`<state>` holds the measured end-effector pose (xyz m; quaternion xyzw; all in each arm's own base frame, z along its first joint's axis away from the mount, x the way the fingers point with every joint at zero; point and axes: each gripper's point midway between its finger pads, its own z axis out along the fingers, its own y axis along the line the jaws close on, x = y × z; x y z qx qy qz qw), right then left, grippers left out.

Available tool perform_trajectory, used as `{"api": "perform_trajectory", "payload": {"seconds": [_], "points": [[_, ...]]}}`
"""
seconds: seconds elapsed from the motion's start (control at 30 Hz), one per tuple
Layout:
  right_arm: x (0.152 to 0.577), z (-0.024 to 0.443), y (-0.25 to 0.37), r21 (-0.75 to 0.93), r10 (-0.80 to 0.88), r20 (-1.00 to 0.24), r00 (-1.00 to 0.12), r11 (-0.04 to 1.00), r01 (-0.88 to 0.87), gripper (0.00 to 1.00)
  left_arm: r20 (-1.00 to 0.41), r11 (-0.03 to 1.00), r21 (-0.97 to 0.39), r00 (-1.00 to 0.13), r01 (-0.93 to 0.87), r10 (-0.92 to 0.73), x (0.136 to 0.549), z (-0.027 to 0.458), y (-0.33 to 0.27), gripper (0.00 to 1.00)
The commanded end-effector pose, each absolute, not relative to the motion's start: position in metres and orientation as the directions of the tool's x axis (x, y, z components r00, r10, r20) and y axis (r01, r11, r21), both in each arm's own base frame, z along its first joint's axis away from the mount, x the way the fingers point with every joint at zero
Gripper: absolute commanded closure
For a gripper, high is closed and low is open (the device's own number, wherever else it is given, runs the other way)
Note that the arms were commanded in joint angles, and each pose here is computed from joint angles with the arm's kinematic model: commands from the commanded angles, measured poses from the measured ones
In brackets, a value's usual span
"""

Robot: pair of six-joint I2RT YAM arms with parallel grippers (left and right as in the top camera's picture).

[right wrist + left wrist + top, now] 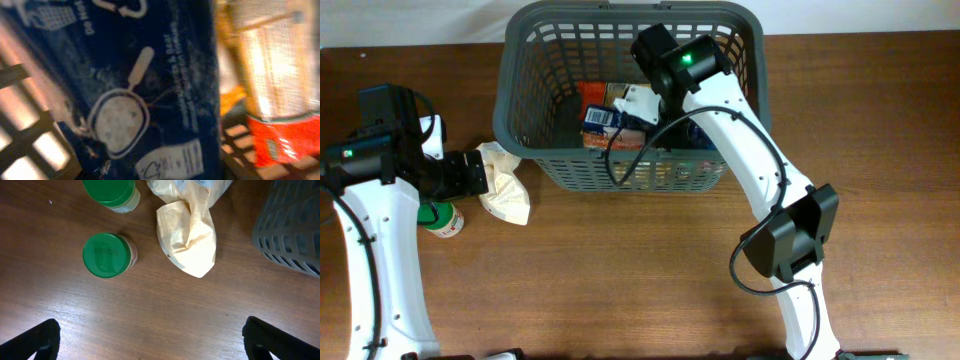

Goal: Pack container
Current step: 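Carry the blue box into the basket, release, and withdraw right gripper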

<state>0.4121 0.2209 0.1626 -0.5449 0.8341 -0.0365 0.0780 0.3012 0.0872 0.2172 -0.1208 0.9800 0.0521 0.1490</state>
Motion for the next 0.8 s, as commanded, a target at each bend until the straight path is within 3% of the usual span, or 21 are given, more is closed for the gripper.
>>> {"api": "perform_trajectory", "payload": {"seconds": [0.0,0.2,0.3,0.33,0.43,0.57,0.77], "points": [[0.441,0.181,0.201,-0.35,-0.862,-0.075,-0.501,0.494,-0.796,0.45,-0.311,0.965,0.06,-0.924,-0.255,-0.225,0.303,0.219,0.088,0.01],[0.46,0.255,0.205,-0.441,-0.778,-0.305,-0.549,0.626,-0.643,0.4,-0.31,0.965,0.06,-0.924,-0.255,-0.225,0.303,0.219,0.088,0.01],[0.463,0.321,0.205,-0.463,-0.705,-0.491,-0.512,0.709,-0.532,0.28,-0.311,0.965,0.06,-0.924,-0.255,-0.225,0.303,0.219,0.088,0.01],[0.46,0.36,0.202,-0.459,-0.655,-0.59,-0.473,0.754,-0.47,0.27,-0.311,0.965,0.06,-0.924,-0.255,-0.225,0.303,0.219,0.088,0.01],[0.445,0.423,0.188,-0.423,-0.554,-0.734,-0.393,0.826,-0.373,0.27,-0.31,0.965,0.06,-0.924,-0.255,-0.225,0.303,0.219,0.088,0.01],[0.427,0.471,0.139,-0.429,-0.489,-0.794,-0.363,0.872,-0.236,0.33,-0.311,0.965,0.06,-0.924,-0.255,-0.225,0.303,0.219,0.088,0.01],[0.417,0.483,0.011,-0.304,-0.207,-0.851,-0.483,0.944,0.13,0.34,-0.31,0.965,0.06,-0.924,-0.255,-0.225,0.303,0.219,0.088,0.01]]}}
